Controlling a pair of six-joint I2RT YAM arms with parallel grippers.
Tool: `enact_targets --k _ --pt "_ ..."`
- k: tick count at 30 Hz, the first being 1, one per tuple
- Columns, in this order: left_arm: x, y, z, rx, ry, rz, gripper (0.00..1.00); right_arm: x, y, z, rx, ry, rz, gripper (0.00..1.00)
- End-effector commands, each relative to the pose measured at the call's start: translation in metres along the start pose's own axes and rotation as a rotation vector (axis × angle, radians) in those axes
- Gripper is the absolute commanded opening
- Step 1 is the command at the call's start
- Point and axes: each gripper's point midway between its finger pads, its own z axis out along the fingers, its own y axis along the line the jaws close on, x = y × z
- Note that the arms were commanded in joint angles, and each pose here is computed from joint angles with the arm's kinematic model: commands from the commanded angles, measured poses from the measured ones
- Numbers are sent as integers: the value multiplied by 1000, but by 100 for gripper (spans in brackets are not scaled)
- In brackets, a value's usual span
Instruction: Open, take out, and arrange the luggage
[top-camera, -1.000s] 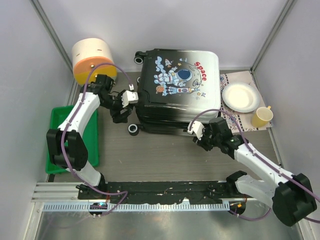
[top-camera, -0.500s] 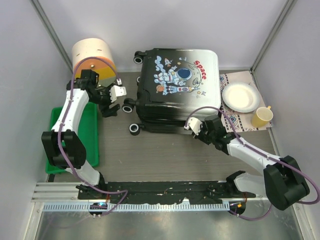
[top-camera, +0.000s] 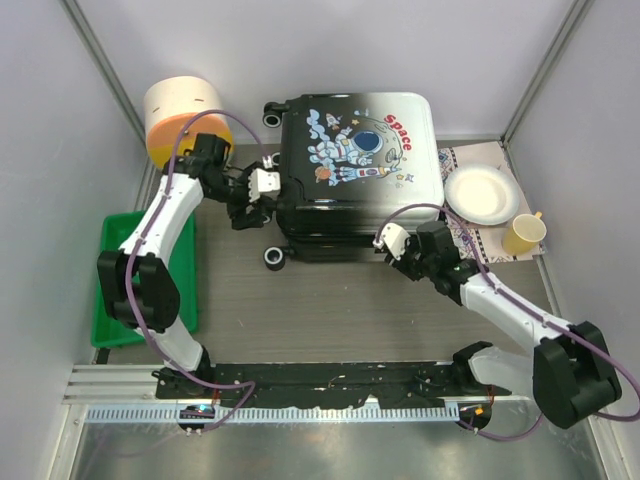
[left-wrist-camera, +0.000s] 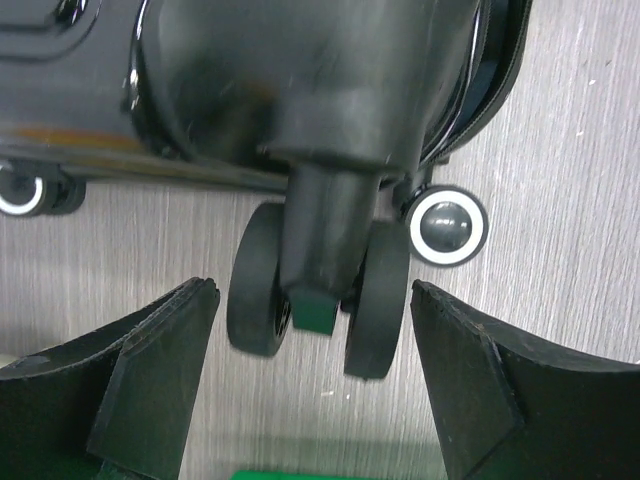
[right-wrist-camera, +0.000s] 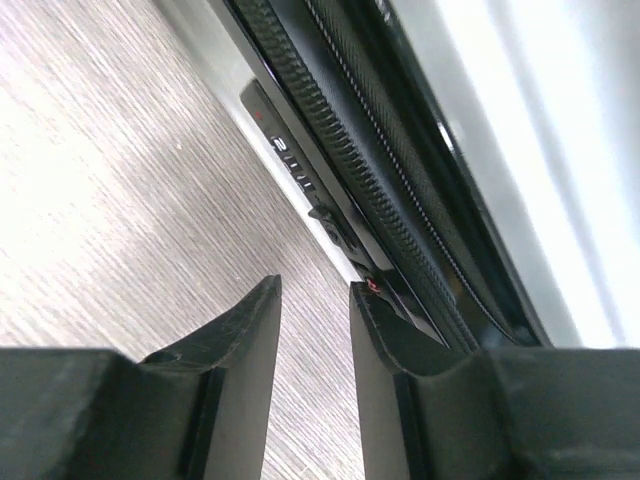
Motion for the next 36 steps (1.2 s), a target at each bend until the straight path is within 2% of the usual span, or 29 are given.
enact_targets --k 1,3,6,7,9,10,11,12,16,19,25,29,31,33,34,36 --pt "-17 2 14 11 -49 14 82 -50 -14 -25 19 -185 -26 44" --pt "-18 0 21 25 -44 17 80 -52 -6 -35 -6 -216 -23 46" --pt "-17 -1 28 23 -30 -1 64 -53 -2 -44 -9 -236 -10 48" --pt "-18 -1 29 26 -33 -9 46 -52 -2 -46 -1 -237 -2 49" --pt "-20 -3 27 30 -31 -28 31 -54 -4 -49 15 -247 4 49" --pt "-22 -4 24 30 -30 -28 19 -55 -5 -50 23 -252 12 49" --pt "-26 -3 19 23 -31 -21 12 -56 -7 -51 31 -259 16 49" --pt "-27 -4 16 21 -30 -27 2 -59 -9 -53 41 -270 17 49" --pt "-46 -1 -2 -17 -79 -41 0 -72 -13 -61 55 -323 48 49" --pt "-72 11 -20 -60 -150 -93 0 -93 -19 -74 87 -426 50 49" --pt "-128 46 -60 -183 -291 -101 0 -107 -18 -71 147 -478 -47 48" --pt "-149 66 -74 -247 -348 -98 0 -115 -19 -56 189 -488 -129 47" --pt "-157 74 -79 -265 -371 -103 0 -130 -35 -57 297 -518 -145 47" --pt "-161 78 -82 -276 -385 -102 0 -129 -50 -44 389 -474 -142 45" --pt "-163 82 -84 -288 -392 -102 0 -143 -64 -49 462 -521 -137 45" --pt "-165 83 -84 -294 -396 -102 0 -147 -74 -40 513 -515 -154 45"
